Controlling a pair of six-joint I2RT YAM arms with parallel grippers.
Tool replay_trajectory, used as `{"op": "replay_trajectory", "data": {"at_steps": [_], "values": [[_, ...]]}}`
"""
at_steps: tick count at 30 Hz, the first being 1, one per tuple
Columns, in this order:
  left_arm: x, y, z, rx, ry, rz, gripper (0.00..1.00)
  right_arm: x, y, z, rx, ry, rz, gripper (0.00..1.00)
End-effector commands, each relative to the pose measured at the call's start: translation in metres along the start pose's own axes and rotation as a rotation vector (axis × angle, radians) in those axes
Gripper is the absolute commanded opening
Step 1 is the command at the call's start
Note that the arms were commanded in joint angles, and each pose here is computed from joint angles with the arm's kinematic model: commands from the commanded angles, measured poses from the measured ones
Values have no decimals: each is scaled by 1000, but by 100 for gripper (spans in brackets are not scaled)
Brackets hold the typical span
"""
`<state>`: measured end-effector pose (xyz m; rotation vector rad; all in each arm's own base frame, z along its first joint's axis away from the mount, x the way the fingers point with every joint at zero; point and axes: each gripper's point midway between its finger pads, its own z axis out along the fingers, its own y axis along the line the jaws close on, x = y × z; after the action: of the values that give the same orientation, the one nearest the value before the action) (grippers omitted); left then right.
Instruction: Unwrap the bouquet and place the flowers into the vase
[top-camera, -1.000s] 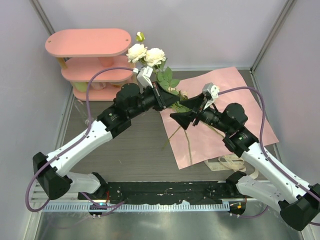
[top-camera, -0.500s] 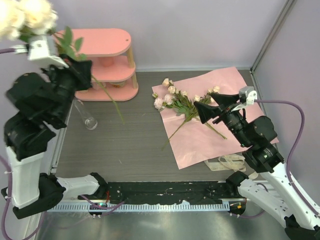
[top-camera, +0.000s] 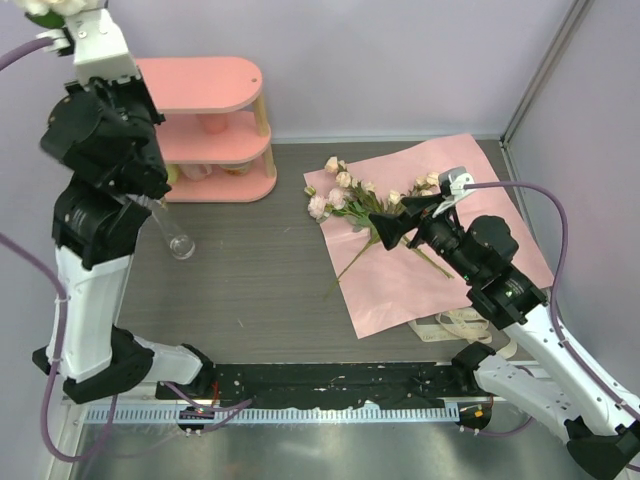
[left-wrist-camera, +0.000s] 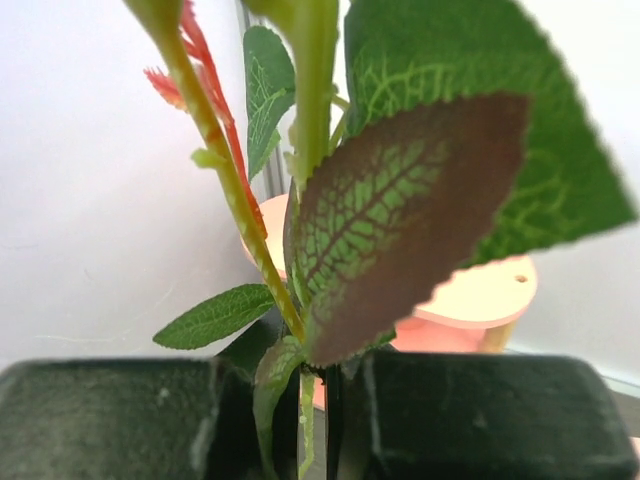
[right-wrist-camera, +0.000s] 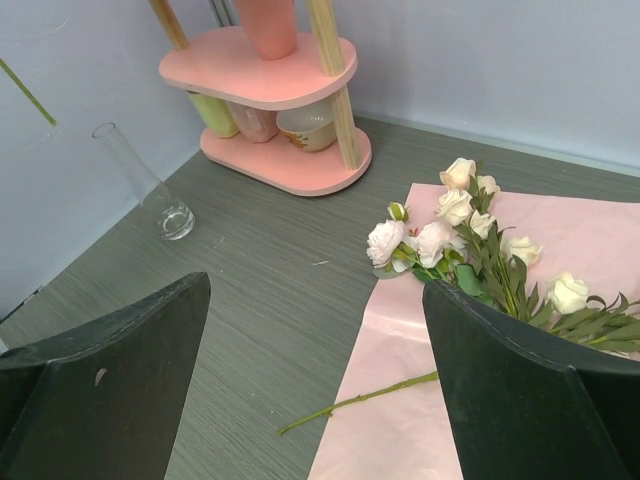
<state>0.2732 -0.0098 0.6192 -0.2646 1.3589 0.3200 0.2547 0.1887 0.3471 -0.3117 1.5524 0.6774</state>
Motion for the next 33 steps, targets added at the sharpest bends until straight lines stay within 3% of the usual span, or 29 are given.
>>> {"op": "replay_trajectory", "data": {"at_steps": [1,21,33], "values": [[-4,2,20,-37,-42,-32,0,-18,5,0,-20,-62,-9,94],[45,47,71,-153,-17,-112,0,-3,5,10,-35,-21,-11,95],[50,51,81,-148,-19,-123,0,2,3,13,-26,-10,-8,95]]}}
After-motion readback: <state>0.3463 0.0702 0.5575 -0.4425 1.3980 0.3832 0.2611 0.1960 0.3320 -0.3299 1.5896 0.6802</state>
